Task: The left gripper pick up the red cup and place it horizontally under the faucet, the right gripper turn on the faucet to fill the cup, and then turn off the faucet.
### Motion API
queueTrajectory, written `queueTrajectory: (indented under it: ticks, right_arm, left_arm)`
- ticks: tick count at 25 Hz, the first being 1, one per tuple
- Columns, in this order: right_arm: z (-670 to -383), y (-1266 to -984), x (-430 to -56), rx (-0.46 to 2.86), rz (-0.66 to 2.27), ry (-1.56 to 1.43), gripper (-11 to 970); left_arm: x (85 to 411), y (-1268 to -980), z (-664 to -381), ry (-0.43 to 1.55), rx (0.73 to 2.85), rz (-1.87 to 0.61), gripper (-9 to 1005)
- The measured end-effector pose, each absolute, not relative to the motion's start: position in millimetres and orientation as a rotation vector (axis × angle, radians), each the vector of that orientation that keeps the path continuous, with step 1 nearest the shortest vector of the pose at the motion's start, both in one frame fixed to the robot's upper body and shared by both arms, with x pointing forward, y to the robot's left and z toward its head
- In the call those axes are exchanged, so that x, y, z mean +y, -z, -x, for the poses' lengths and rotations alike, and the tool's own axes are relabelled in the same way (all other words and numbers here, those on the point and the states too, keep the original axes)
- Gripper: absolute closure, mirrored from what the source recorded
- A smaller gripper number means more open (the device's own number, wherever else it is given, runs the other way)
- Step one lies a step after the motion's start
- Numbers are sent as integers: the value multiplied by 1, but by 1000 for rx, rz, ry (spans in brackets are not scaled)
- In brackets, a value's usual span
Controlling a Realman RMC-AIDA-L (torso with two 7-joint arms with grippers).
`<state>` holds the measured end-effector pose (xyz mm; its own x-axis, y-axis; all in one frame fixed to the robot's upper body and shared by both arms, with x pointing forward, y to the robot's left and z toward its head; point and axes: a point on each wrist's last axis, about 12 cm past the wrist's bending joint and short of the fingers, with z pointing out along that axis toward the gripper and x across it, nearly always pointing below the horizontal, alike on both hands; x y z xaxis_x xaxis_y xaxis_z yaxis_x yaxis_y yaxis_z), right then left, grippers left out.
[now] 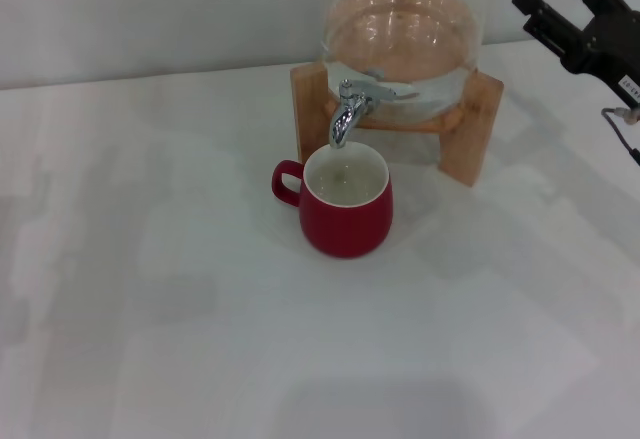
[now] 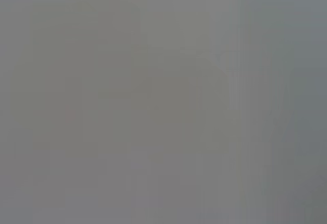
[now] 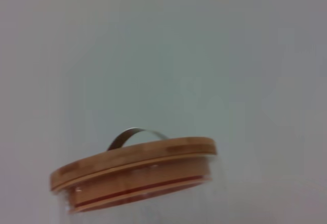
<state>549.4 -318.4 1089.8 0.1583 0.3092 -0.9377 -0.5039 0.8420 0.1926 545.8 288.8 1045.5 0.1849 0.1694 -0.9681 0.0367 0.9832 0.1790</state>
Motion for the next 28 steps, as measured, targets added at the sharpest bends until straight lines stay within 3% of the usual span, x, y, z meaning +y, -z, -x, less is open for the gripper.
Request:
queueTrajectory:
  ticks: [28]
  right_arm:
    - [-561,-1083,-362,1327,-32,-179,91]
  left_arm:
    - [298,-1048,-550,-111,1387,-42,339]
